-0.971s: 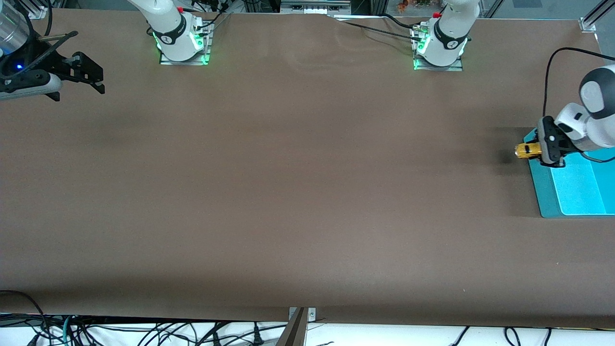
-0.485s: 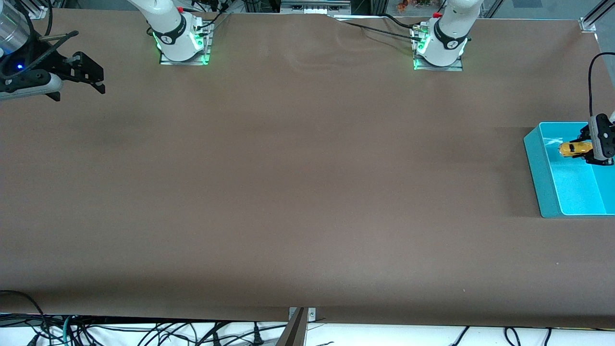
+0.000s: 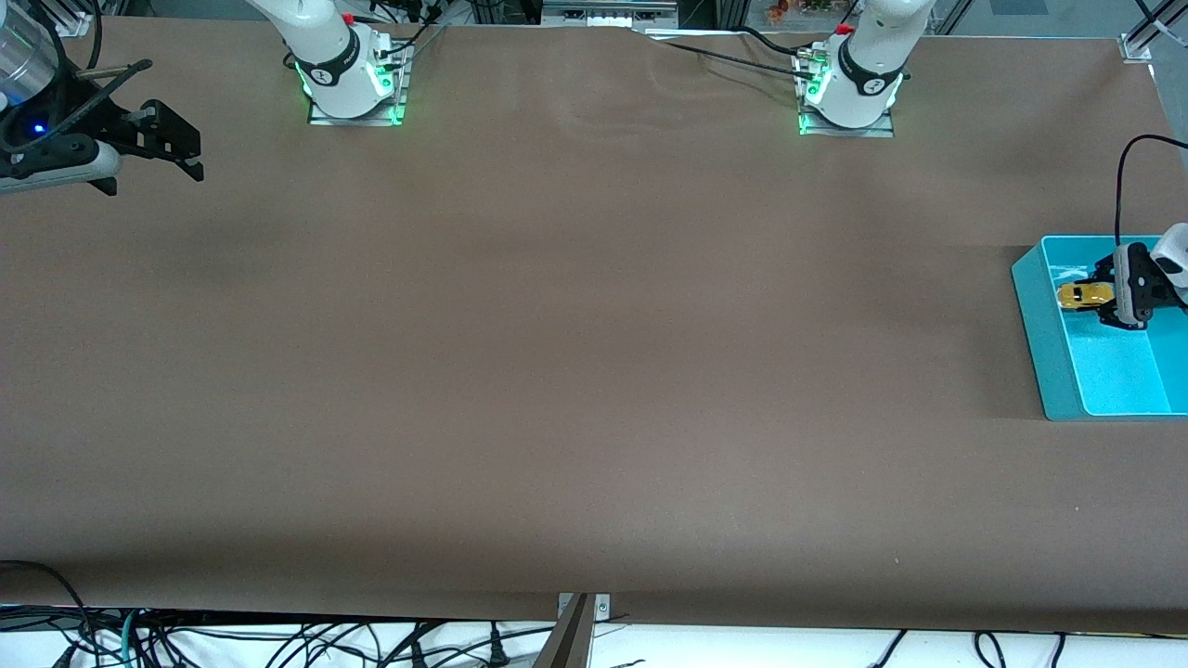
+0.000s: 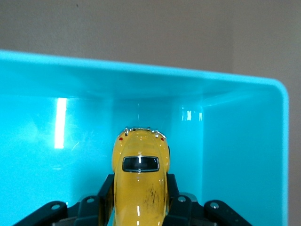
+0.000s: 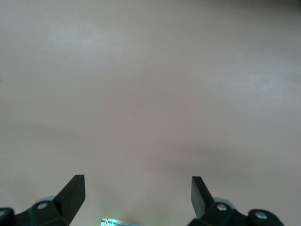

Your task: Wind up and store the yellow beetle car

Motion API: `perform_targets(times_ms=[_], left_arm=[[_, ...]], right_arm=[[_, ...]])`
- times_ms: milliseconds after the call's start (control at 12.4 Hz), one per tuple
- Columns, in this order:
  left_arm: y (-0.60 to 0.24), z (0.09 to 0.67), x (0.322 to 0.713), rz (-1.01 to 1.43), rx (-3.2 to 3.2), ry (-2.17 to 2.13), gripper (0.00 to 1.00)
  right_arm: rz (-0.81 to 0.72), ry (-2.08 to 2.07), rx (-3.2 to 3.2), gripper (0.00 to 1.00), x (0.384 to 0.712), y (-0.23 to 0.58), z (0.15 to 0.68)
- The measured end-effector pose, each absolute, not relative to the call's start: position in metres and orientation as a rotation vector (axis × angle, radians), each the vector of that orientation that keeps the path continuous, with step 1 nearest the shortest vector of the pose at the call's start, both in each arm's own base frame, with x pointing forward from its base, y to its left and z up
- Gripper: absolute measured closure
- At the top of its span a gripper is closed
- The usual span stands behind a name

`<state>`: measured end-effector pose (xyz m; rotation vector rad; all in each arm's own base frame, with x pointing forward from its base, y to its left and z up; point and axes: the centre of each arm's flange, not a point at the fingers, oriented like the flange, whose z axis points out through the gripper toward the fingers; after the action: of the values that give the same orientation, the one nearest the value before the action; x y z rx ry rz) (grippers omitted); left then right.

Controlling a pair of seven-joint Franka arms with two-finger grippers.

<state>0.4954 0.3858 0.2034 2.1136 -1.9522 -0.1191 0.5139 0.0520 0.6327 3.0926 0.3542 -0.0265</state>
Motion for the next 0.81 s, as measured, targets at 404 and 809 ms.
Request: perform_targets(times_ms=[404,809], left_arm=[[0.397,0.201,0.495,-0.108,2.129,-1.944,0.48],[0.403,0.251,0.515,-0.104,2.161,-1.985,0.0]], right_arm=[[-0.027,0.354,3.093,0.0,0.514,0.052,0.633],[-0.026,0.355,3.092,0.0,0.514,0.052,0.633]])
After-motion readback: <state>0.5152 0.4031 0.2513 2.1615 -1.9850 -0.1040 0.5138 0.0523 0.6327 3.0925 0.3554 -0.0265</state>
